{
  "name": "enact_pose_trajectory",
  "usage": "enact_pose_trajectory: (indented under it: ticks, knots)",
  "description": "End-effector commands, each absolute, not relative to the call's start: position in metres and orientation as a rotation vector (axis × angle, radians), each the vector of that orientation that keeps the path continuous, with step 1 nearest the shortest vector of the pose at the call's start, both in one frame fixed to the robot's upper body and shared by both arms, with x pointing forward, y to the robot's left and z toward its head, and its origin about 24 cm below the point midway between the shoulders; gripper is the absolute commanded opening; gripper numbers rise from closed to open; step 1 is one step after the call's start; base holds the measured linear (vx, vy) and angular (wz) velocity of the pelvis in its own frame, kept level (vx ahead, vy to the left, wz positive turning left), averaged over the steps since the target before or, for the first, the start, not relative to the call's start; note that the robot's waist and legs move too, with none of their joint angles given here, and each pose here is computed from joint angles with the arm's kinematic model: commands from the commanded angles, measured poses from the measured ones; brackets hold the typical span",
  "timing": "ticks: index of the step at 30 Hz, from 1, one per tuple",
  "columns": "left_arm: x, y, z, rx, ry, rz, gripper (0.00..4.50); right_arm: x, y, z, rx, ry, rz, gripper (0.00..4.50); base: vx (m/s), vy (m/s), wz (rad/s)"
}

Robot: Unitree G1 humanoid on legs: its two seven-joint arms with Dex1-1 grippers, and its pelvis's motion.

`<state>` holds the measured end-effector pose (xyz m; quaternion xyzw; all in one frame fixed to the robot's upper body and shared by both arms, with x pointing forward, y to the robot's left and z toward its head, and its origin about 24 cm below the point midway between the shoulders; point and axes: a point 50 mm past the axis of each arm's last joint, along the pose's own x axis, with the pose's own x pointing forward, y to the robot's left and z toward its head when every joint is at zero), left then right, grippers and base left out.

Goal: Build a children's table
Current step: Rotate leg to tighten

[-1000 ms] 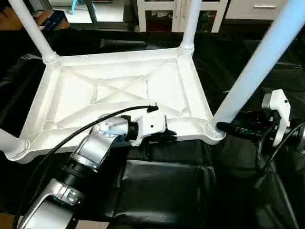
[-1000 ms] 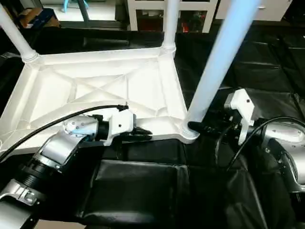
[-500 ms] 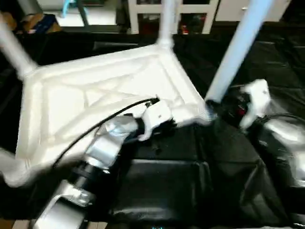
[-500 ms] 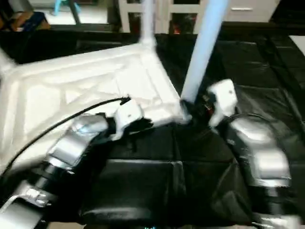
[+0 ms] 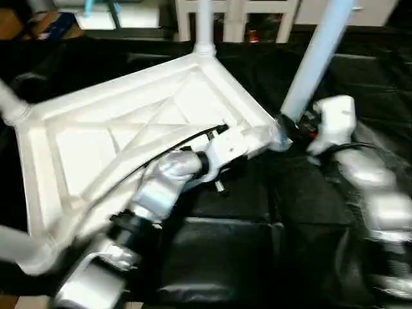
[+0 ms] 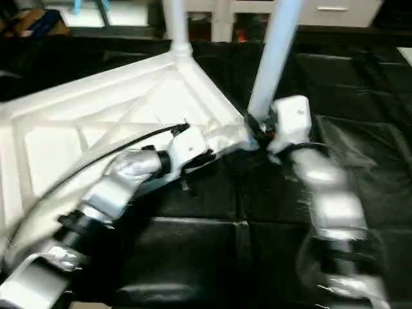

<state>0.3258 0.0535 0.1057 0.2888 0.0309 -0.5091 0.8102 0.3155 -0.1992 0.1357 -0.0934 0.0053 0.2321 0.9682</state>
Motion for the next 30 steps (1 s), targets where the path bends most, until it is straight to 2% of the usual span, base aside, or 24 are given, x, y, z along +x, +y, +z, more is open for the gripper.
enact_pose_trajectory:
  ticks: [1,4,5,8,12,13,17,19,25,27,30]
  knots:
    - [0.315,0.060,0.104,0.689,0.043,-1.218,0.00,0.305,-0.214,0.131,-0.235,0.066,0.551,2.62,0.000,0.000,0.00]
    - [0.308,0.069,0.099,0.689,0.065,-1.298,0.00,0.292,-0.227,0.135,-0.269,0.097,0.674,2.95,0.000,0.000,0.00]
    - [0.304,0.076,0.096,0.675,0.076,-1.338,0.00,0.283,-0.237,0.137,-0.289,0.138,0.755,3.06,0.000,0.000,0.00]
    - [0.302,0.081,0.095,0.671,0.075,-1.356,0.00,0.276,-0.247,0.138,-0.296,0.171,0.809,3.06,0.000,0.000,0.00]
    - [0.302,0.084,0.097,0.658,0.071,-1.365,0.00,0.275,-0.249,0.138,-0.278,0.175,0.846,3.06,0.000,0.000,0.00]
    - [0.302,0.084,0.097,0.658,0.071,-1.365,0.00,0.275,-0.249,0.138,-0.278,0.175,0.846,2.80,0.000,0.000,0.00]
    - [0.302,0.082,0.099,0.650,0.061,-1.379,0.00,0.276,-0.245,0.137,-0.207,0.175,0.892,2.69,0.000,0.000,0.00]
    - [0.302,0.082,0.099,0.649,0.059,-1.380,0.00,0.276,-0.244,0.136,-0.193,0.179,0.902,2.42,0.000,0.000,0.00]
    - [0.302,0.082,0.099,0.646,0.059,-1.388,0.00,0.275,-0.243,0.135,-0.174,0.185,0.924,1.97,0.000,0.000,0.00]
    - [0.302,0.082,0.099,0.645,0.061,-1.389,0.00,0.275,-0.243,0.134,-0.167,0.183,0.913,1.95,0.000,0.000,0.00]
    - [0.303,0.081,0.096,0.647,0.077,-1.359,0.00,0.284,-0.243,0.127,-0.155,0.190,0.774,1.93,0.000,0.000,0.00]
